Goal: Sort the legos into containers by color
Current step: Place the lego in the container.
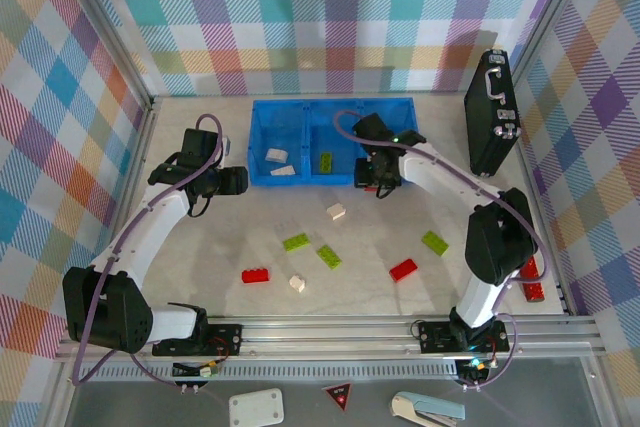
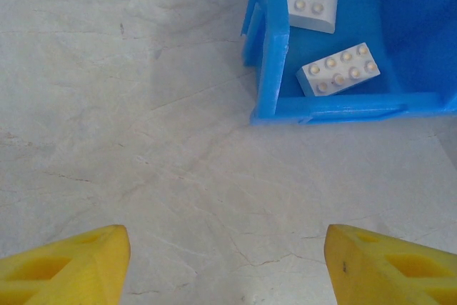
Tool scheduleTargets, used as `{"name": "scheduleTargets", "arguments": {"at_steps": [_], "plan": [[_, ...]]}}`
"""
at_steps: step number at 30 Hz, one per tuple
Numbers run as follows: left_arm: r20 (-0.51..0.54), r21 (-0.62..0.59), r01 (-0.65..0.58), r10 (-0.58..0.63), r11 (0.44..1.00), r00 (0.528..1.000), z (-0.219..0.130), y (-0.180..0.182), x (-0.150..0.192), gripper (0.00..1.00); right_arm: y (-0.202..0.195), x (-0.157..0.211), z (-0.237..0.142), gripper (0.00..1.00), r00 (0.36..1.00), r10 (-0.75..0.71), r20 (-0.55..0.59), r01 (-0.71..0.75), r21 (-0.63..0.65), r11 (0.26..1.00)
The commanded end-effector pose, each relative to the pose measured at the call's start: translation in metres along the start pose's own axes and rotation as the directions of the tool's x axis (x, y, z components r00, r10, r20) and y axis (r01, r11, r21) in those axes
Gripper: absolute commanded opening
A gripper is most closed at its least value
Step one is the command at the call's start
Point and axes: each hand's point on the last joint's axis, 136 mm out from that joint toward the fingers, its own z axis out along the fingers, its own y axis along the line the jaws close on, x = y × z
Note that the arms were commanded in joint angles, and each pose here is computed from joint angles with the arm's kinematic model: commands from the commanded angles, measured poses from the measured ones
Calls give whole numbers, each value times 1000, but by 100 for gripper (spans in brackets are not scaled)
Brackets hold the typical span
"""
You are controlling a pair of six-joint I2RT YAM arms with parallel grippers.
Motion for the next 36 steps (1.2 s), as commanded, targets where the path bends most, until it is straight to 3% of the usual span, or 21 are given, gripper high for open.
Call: {"name": "scheduleTargets", "arguments": {"at_steps": [1, 17, 36], "plan": [[15, 2, -3, 3, 1000, 1000, -7, 2, -7, 72, -9, -15, -7, 46, 1000, -11, 13, 11, -41, 999], [17, -4, -16, 16, 1000, 1000, -8, 4, -6, 73, -33, -83, 30, 45, 996, 88, -20, -90, -139, 986], [-7, -13, -20, 19, 1000, 1000, -2, 5, -3, 73, -33, -90, 97, 46, 983, 132, -130, -155, -184, 971]]}}
